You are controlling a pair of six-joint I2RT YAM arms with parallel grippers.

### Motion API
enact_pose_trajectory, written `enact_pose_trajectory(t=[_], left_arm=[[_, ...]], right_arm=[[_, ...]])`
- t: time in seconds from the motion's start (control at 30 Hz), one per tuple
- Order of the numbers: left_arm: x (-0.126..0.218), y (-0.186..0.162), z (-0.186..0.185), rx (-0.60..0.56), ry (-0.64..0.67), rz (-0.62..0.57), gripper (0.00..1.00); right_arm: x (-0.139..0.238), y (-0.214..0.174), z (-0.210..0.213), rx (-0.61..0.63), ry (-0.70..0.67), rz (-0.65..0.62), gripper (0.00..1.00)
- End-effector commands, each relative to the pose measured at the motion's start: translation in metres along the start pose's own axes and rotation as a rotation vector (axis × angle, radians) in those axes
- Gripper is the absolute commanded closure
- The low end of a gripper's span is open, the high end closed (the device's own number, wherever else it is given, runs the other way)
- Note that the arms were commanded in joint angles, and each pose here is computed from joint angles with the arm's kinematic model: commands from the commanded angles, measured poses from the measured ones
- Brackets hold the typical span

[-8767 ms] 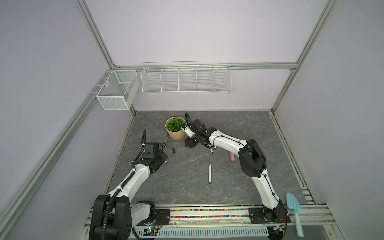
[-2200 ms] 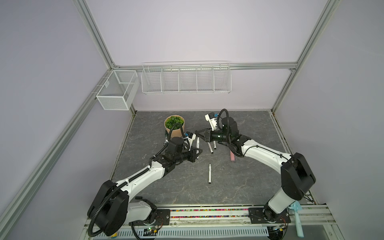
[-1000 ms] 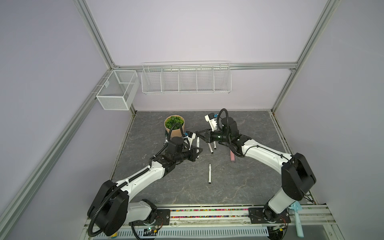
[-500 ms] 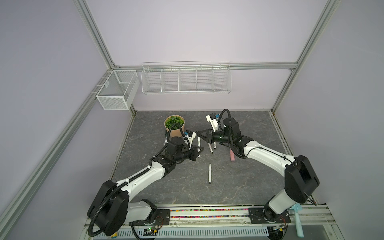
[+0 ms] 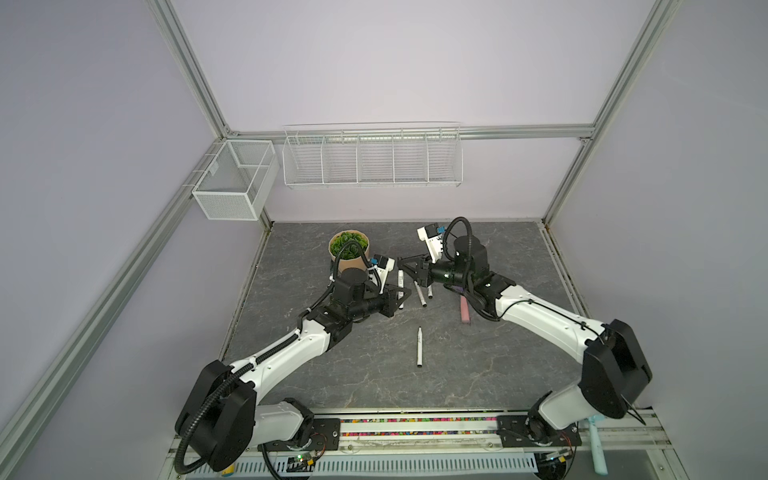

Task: Insert the pens into the pen caps
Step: 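Move the black cap in the right gripper above the upright white marker's tip, then lower the black cap onto the marker tip and press it down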

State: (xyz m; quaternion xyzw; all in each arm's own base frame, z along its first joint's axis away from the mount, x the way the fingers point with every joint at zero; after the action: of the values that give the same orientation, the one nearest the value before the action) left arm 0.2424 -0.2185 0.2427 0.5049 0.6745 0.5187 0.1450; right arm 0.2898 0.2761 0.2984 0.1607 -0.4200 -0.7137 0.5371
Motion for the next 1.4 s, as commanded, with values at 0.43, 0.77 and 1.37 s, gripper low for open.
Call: enact_pose_trajectory(t=[0.43,0.77,1.37], left_arm=[[0.021,0.051,-0.012,-0.197,0.116,-0.292,1.00],[0.018,0.039,-0.018,-0.288,0.100,-0.302,1.00],[0.010,-0.010,-0.029,-0.438,0.139,-0.156,1.00]], right_arm=[[0.024,-0.053,0.036,0.103,-0.003,0.280,0.82],[0.034,-0.037,0.051,0.136,0.013,0.240,0.71],[0.067,0.022,0.058,0.228,-0.081,0.006,0.54]])
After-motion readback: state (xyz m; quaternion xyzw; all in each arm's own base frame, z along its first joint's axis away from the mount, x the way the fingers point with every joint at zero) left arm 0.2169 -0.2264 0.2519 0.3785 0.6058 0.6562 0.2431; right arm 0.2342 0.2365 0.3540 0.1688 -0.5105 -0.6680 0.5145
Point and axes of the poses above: each gripper's point midway between its finger pads, its own x axis back along the fingers, its own z axis along the line the jaws close on, y = z × x, the point moved 9 cm from there along x, back along the fingers, and after that the axes turned 5 degrees about -x, right-handed, at the moved point
